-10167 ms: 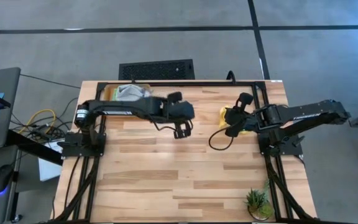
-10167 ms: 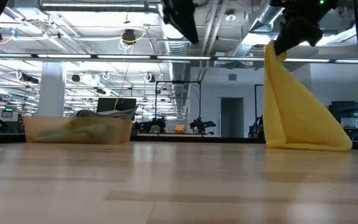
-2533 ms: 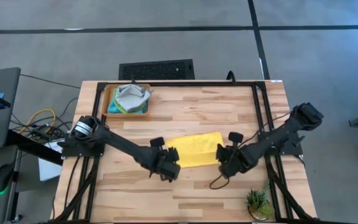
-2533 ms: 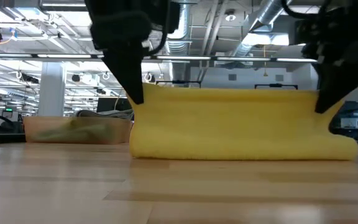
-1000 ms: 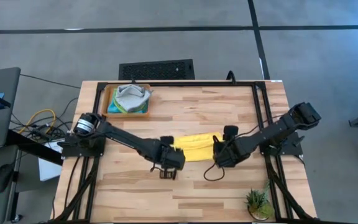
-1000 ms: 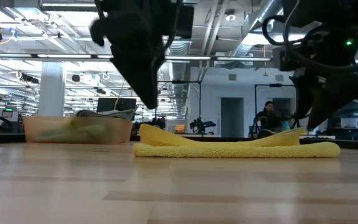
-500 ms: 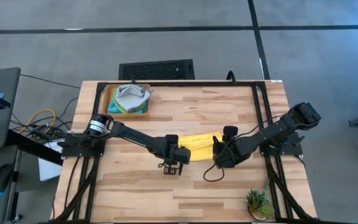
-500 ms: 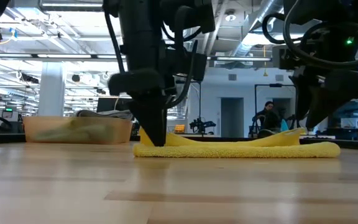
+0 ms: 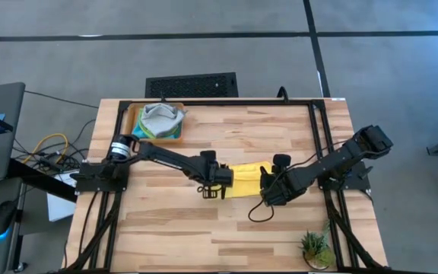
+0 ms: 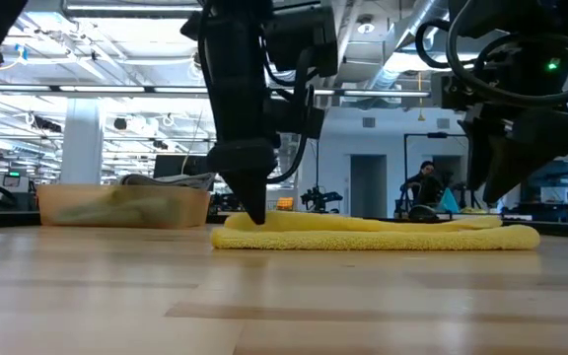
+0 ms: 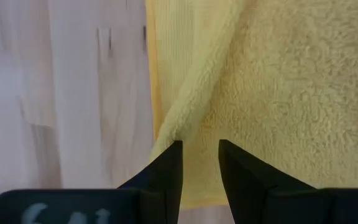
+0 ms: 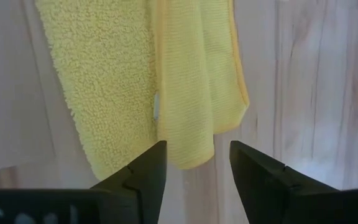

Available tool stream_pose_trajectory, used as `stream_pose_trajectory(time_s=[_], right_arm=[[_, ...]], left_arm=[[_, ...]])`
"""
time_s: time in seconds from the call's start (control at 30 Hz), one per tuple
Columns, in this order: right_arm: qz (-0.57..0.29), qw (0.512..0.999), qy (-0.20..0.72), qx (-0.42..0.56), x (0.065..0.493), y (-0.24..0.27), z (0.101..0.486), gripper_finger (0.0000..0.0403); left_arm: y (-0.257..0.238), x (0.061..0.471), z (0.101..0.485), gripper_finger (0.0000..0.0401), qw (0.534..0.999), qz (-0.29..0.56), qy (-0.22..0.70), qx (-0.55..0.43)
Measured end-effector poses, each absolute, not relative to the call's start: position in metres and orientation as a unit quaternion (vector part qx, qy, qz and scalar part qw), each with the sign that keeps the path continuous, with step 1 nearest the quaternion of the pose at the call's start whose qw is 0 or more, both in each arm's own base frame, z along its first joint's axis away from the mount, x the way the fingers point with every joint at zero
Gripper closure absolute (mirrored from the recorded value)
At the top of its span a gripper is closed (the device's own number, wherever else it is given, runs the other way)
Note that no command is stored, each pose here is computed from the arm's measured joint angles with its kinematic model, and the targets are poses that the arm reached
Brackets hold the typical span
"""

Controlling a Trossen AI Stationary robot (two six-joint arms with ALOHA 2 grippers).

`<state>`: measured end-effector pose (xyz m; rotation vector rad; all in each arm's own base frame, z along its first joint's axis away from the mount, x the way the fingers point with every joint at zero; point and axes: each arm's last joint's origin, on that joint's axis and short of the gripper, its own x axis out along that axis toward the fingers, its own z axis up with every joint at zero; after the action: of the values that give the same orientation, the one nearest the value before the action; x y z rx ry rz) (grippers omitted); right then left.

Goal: Fold microfiber towels
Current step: Fold the yellow microfiber cloth

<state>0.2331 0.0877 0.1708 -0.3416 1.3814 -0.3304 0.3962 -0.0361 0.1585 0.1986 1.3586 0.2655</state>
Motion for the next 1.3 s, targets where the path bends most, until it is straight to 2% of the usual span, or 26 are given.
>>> stream_pose_trajectory(time_s=[0.23,0.43,0.73,0.93,1.3], right_arm=[[-0.154,0.745,0.630,-0.155,0.230,0.086,0.176,0.0207],[-0.160,0.763,0.612,-0.135,0.226,0.085,0.187,0.0206],[-0.152,0.784,0.586,-0.137,0.220,0.088,0.200,0.0211],[-0.135,0.796,0.572,-0.146,0.214,0.096,0.205,0.0212],[-0.127,0.816,0.544,-0.148,0.214,0.104,0.209,0.0215]], left_arm=[[-0.051,0.379,0.182,0.0305,0.754,0.114,0.640,0.090],[-0.089,0.370,0.194,0.0305,0.775,0.090,0.617,0.100],[-0.132,0.373,0.173,0.0305,0.795,0.073,0.585,0.142],[-0.134,0.379,0.152,0.0305,0.790,0.085,0.588,0.151],[-0.134,0.382,0.147,0.0305,0.795,0.094,0.583,0.136]])
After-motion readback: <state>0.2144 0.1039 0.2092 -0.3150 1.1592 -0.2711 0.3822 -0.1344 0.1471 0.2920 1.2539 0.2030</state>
